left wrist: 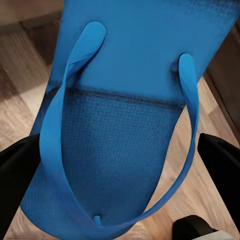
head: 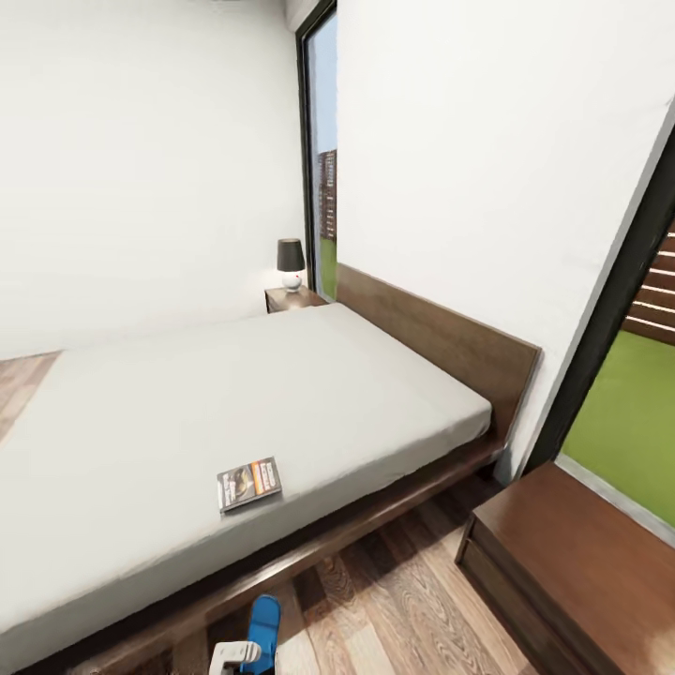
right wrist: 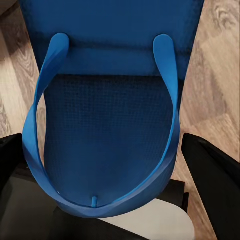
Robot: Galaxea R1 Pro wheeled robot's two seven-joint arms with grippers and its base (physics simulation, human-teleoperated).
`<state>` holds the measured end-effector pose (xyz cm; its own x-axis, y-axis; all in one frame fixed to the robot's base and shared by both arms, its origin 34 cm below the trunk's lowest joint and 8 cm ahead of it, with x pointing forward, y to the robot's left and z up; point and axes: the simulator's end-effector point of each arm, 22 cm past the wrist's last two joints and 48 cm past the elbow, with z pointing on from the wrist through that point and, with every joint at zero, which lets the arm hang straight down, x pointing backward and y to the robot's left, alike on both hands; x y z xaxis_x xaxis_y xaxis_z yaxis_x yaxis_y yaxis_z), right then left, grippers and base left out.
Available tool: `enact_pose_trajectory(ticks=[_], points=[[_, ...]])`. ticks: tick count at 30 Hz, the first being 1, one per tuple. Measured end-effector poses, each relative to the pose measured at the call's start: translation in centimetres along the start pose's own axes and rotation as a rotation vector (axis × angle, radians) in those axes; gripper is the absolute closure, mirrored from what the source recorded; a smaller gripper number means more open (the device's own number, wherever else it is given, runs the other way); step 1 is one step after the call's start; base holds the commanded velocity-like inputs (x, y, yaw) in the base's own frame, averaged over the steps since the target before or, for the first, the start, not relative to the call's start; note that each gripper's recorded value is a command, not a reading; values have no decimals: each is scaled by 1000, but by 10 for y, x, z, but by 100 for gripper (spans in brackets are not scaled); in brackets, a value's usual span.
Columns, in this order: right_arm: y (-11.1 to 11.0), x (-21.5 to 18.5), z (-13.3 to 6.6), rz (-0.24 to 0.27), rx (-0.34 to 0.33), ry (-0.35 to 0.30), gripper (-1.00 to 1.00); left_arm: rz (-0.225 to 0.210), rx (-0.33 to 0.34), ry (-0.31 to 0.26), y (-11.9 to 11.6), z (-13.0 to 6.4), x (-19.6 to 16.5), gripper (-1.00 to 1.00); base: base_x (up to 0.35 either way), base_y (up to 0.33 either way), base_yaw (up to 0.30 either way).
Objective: In the bedroom, move the book from the bed onto either nightstand, and place the two sandals side by side next to the bed.
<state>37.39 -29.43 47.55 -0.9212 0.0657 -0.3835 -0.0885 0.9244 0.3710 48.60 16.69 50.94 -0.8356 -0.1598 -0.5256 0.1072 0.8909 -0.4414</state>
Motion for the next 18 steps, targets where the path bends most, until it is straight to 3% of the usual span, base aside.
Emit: enact_pose_trajectory(ticks=[18], points=[[0, 0, 0, 0, 0, -1, 100, 2, 1, -1, 0, 0, 0, 100, 0, 0, 293]])
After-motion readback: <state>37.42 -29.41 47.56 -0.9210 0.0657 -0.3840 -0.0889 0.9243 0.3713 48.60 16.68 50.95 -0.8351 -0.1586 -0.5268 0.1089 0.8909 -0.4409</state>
